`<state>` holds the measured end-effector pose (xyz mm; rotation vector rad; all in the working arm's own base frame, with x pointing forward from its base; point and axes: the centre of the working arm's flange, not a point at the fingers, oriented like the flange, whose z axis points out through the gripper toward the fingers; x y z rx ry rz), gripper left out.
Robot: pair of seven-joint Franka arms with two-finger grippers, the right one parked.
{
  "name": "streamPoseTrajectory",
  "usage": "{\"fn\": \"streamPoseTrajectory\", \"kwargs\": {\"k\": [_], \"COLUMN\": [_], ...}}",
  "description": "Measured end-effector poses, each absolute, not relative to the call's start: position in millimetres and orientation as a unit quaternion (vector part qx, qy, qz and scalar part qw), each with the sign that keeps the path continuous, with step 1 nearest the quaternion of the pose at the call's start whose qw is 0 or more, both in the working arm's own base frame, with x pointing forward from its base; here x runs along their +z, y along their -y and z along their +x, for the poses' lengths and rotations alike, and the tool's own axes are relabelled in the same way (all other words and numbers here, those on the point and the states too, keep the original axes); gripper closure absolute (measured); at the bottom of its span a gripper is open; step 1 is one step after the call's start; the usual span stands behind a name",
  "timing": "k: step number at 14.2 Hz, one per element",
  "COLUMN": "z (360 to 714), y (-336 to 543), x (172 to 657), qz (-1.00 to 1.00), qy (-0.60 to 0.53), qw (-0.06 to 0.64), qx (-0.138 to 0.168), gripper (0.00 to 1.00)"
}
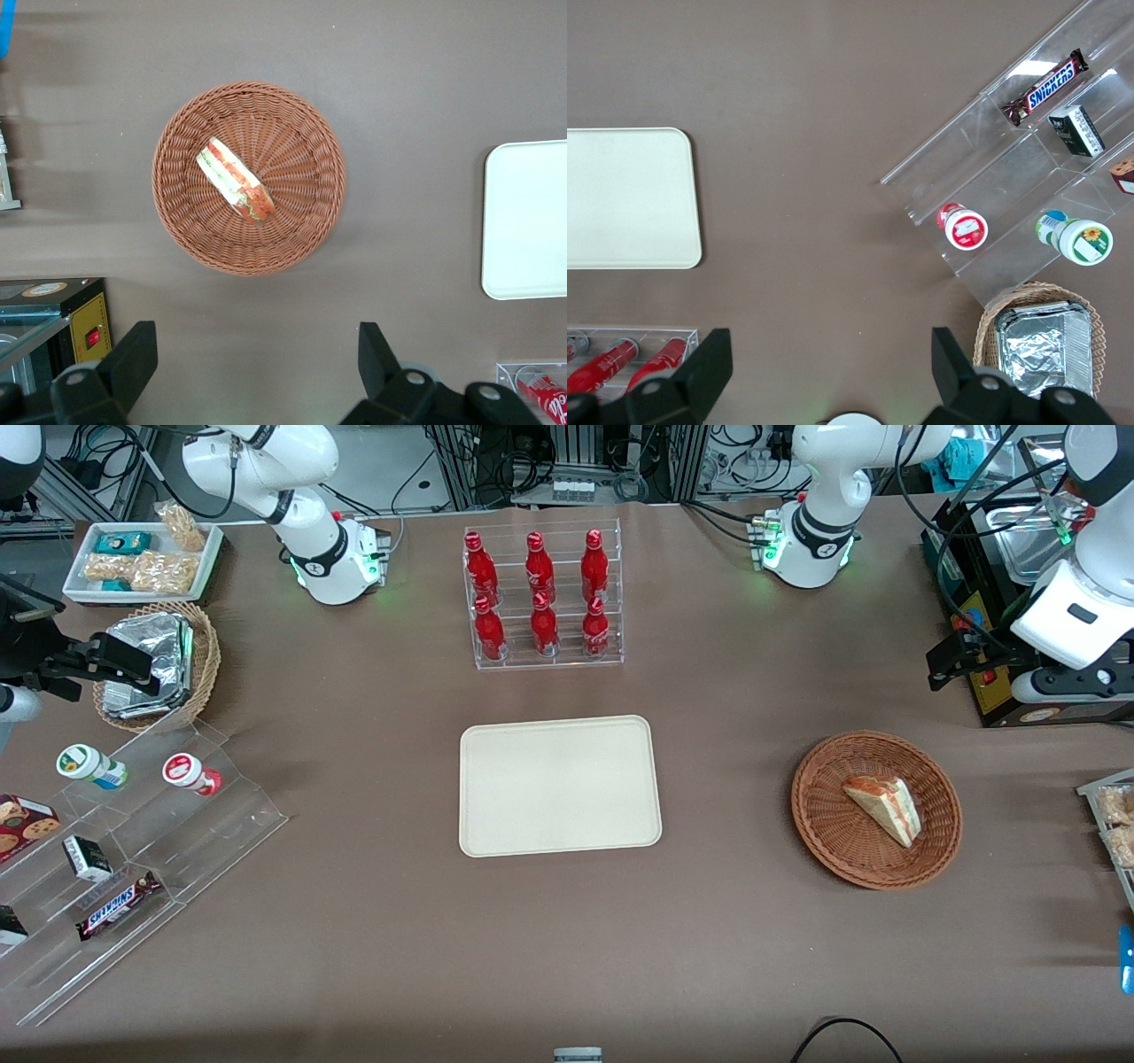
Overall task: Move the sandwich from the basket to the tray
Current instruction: 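Move the left gripper over the wrapped sandwich in the wicker basket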
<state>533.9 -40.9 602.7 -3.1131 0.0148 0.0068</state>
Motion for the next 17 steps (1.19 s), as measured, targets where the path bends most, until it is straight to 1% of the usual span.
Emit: {"fn": "streamPoseTrajectory", "kwargs": {"k": [13,15,17], "z": [529,529,532], "y": [50,48,41], "x": [598,587,564], "qz": [-1.0,-0.999,-0.998], "qy": [-0.013,-0.011,-0.006], "qw": [0.016,0.016,0.017], "qx": [0.019,0.032,0.054], "gripper": [0.0,0.0,0.0]}}
